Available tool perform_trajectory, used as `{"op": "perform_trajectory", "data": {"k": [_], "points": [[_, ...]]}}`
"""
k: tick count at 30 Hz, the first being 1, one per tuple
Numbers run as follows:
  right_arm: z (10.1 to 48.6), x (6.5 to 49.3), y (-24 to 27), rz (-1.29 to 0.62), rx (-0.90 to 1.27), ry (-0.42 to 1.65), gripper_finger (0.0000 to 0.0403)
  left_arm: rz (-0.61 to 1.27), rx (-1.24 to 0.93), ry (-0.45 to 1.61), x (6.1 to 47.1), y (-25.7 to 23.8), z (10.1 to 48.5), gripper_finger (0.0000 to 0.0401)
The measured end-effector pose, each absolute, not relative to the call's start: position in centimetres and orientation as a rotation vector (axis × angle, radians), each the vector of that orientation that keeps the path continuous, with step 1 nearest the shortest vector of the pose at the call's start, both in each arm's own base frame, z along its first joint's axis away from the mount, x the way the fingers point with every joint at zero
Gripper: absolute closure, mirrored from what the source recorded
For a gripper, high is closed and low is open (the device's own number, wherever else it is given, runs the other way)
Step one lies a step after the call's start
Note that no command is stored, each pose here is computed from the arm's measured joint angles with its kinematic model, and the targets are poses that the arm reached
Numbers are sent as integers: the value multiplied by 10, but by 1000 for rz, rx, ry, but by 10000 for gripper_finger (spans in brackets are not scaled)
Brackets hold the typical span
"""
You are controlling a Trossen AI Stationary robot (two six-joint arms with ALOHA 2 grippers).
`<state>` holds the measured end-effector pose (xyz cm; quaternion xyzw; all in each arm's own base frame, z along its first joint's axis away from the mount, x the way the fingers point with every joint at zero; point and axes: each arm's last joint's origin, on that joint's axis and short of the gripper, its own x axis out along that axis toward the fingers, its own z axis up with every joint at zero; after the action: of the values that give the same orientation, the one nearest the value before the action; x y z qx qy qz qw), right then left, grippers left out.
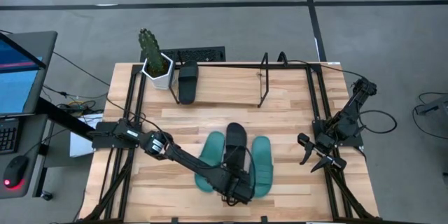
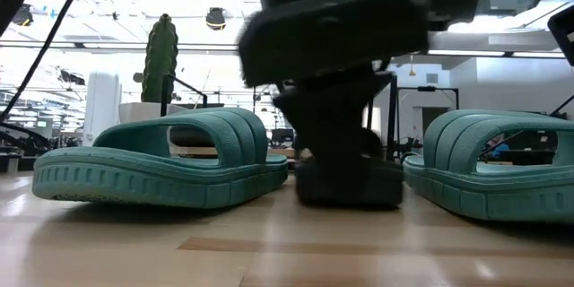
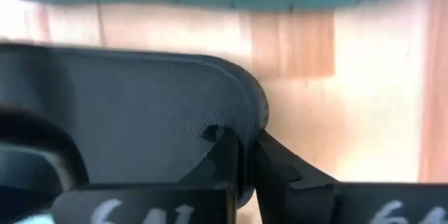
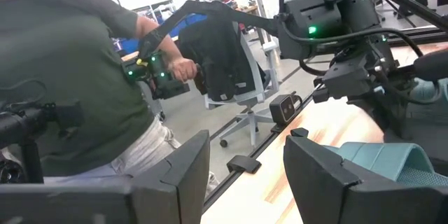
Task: Pick and place slides into the shelf
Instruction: Put the black slide on the shelf
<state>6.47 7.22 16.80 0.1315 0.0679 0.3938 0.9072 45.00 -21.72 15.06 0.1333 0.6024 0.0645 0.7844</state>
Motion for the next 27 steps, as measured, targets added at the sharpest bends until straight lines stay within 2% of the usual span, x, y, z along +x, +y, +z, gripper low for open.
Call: {"op": "perform_trajectory", "data": {"k": [9,16,27], "points": [[168,65,72,813,271,140,234,157,373,1340,437,-227,166,396],[168,65,72,813,272,140,234,205,432,1286,433,-233,183,397],[168,65,72,813,271,140,234,246,543,1299,418,-242,187,398]]}}
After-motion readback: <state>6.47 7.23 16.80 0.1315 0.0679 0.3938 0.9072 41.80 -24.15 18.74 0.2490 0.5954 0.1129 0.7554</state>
